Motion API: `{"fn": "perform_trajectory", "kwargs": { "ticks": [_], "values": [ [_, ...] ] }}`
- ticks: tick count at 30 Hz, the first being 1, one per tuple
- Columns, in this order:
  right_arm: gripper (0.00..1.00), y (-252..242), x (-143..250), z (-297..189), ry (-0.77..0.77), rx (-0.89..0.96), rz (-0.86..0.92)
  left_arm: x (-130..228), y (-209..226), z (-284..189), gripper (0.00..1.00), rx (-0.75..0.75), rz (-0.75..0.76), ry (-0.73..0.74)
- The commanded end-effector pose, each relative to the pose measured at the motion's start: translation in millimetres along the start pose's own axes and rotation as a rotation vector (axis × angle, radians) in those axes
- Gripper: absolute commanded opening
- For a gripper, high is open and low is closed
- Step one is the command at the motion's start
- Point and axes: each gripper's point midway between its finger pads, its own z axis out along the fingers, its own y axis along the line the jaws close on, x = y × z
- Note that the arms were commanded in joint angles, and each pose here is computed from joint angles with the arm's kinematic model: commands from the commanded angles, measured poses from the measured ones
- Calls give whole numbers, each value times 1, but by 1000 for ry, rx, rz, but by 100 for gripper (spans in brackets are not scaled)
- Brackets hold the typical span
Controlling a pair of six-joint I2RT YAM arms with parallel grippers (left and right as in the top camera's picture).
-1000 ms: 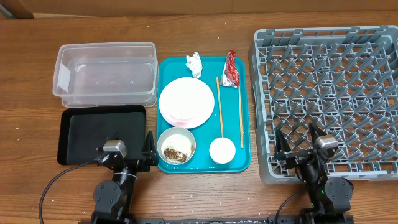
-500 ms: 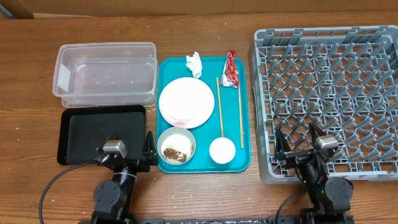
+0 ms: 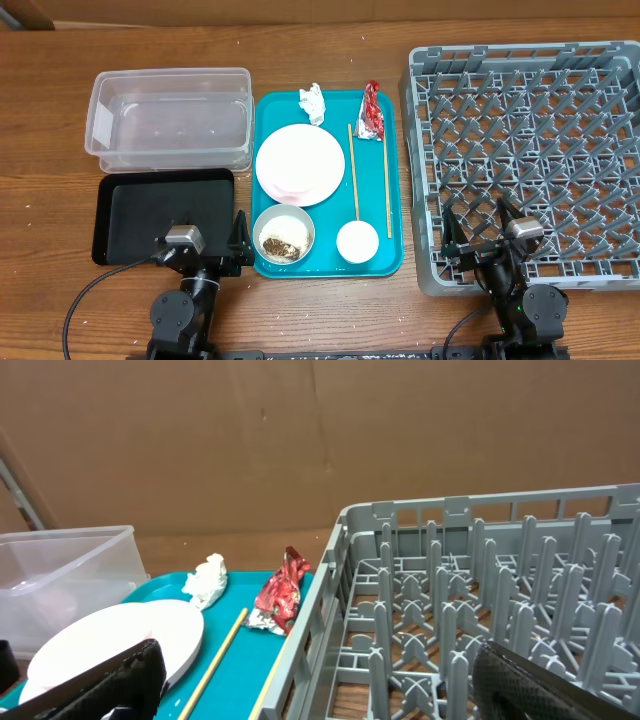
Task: Sort waste into correct bins and load items into the dishwasher
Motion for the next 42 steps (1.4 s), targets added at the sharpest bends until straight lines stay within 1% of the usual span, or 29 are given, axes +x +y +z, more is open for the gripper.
{"fn": "perform_trajectory", "kwargs": {
  "ticks": [1, 4, 6, 8, 11, 14, 16, 18, 20, 23, 24, 25, 27, 28, 31, 32, 33, 34, 36, 37, 38, 39, 40, 42],
  "values": [
    [100, 1, 0, 0, -10, -7, 2, 0, -2, 0, 100, 12, -6, -4],
    [100, 10, -1, 0, -10, -62, 1, 0, -2, 0, 100, 12, -6, -4],
    [100, 27, -6, -2, -26, -159, 7, 0, -2, 0, 100, 13, -6, -3],
    [100, 44, -11, -6, -33, -259, 64, 0, -2, 0, 100, 13, -6, -3],
    [100, 57, -22, -12, -24, -326, 149, 0, -2, 0, 100, 12, -6, -4],
    [100, 65, -52, -21, -52, -350, 178, 0, -2, 0, 100, 12, -6, -4],
    [100, 73, -87, -34, -101, -363, 169, 0, -2, 0, 100, 12, -6, -4],
    [100, 76, -117, -44, -132, -349, 162, 0, -2, 0, 100, 12, -6, -4],
    [100, 74, -141, -50, -124, -307, 173, 0, -2, 0, 100, 13, -6, -3],
    [100, 75, -154, -49, -11, -273, 193, -3, -3, 0, 100, 17, -11, -17],
    [100, 75, -155, -46, 47, -259, 197, -6, -4, 0, 100, 22, -11, -28],
    [100, 74, -154, -39, 143, -234, 206, -7, -5, 0, 100, 25, -13, -33],
    [100, 72, -154, -30, 253, -207, 240, -3, -10, 0, 100, 56, -49, -13],
    [100, 72, -159, -21, 317, -197, 262, -4, -15, -1, 100, 84, -88, -13],
    [100, 81, -166, -6, 407, -238, 297, -19, -39, -5, 100, 218, -246, -39],
    [100, 82, -166, -1, 434, -244, 308, -27, -51, -9, 100, 290, -265, -56],
    [100, 80, -161, 9, 478, -237, 324, -39, -67, -16, 100, 378, -253, -77],
    [100, 79, -159, 13, 492, -233, 329, -44, -71, -19, 100, 397, -250, -82],
    [100, 77, -151, 20, 527, -226, 348, -58, -78, -25, 100, 418, -263, -86],
    [100, 73, -142, 25, 568, -194, 411, -73, -83, -32, 100, 419, -261, -78],
    [100, 68, -135, 29, 596, -152, 459, -80, -85, -35, 100, 412, -262, -66],
    [100, 64, -129, 32, 616, -120, 478, -88, -88, -38, 100, 404, -252, -52],
    [100, 59, -119, 38, 652, -96, 486, -102, -92, -40, 100, 384, -233, -15],
    [100, 58, -111, 41, 682, -86, 495, -112, -97, -38, 100, 346, -238, 85]
  ]
}}
